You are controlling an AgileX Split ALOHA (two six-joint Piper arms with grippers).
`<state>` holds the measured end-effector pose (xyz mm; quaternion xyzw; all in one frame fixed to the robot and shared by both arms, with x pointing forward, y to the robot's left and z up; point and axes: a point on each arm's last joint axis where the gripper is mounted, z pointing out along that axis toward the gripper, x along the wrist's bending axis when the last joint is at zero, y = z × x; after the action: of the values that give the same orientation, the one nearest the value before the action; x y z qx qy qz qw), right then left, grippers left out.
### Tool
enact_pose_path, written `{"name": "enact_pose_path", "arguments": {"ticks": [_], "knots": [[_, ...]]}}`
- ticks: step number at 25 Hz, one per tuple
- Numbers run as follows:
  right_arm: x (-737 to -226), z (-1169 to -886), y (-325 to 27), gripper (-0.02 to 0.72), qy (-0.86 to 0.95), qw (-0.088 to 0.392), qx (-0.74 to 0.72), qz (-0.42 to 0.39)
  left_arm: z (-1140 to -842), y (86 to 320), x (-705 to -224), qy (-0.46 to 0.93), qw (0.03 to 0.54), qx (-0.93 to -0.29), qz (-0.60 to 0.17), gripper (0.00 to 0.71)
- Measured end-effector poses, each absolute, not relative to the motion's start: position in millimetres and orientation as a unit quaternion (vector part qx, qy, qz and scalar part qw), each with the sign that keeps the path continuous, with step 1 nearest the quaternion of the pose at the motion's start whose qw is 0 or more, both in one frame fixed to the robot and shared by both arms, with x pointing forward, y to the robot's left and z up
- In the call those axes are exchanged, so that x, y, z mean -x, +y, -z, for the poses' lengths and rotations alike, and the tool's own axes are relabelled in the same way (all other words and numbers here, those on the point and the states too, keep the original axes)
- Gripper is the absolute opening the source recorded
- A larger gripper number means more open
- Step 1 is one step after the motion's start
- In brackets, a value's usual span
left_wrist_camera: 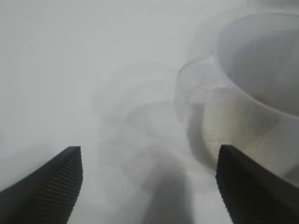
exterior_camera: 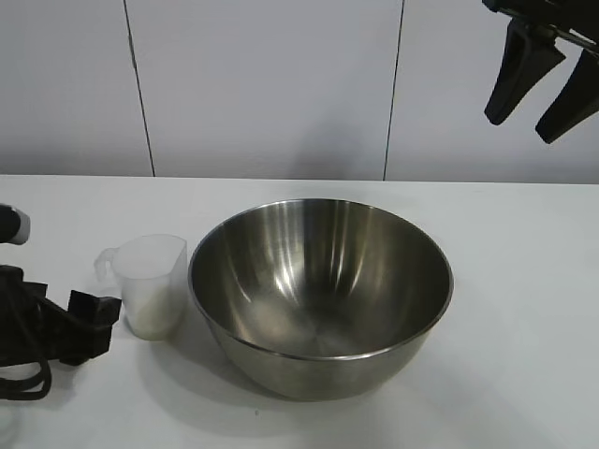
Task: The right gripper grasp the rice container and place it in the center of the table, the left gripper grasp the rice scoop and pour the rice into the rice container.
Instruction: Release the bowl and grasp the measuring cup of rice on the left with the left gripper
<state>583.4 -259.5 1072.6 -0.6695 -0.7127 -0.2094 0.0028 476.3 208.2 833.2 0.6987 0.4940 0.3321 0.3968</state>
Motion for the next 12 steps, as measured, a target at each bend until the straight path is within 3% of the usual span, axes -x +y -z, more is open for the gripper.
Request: {"name": "enact_pose_path", "arguments": {"ticks": [12], "knots": [[-584, -1073, -260, 0.371, -0.712, 0.0, 0.67, 0.212, -830, 203, -501, 0.483, 0.404, -0.69, -0.356, 0.571]]}}
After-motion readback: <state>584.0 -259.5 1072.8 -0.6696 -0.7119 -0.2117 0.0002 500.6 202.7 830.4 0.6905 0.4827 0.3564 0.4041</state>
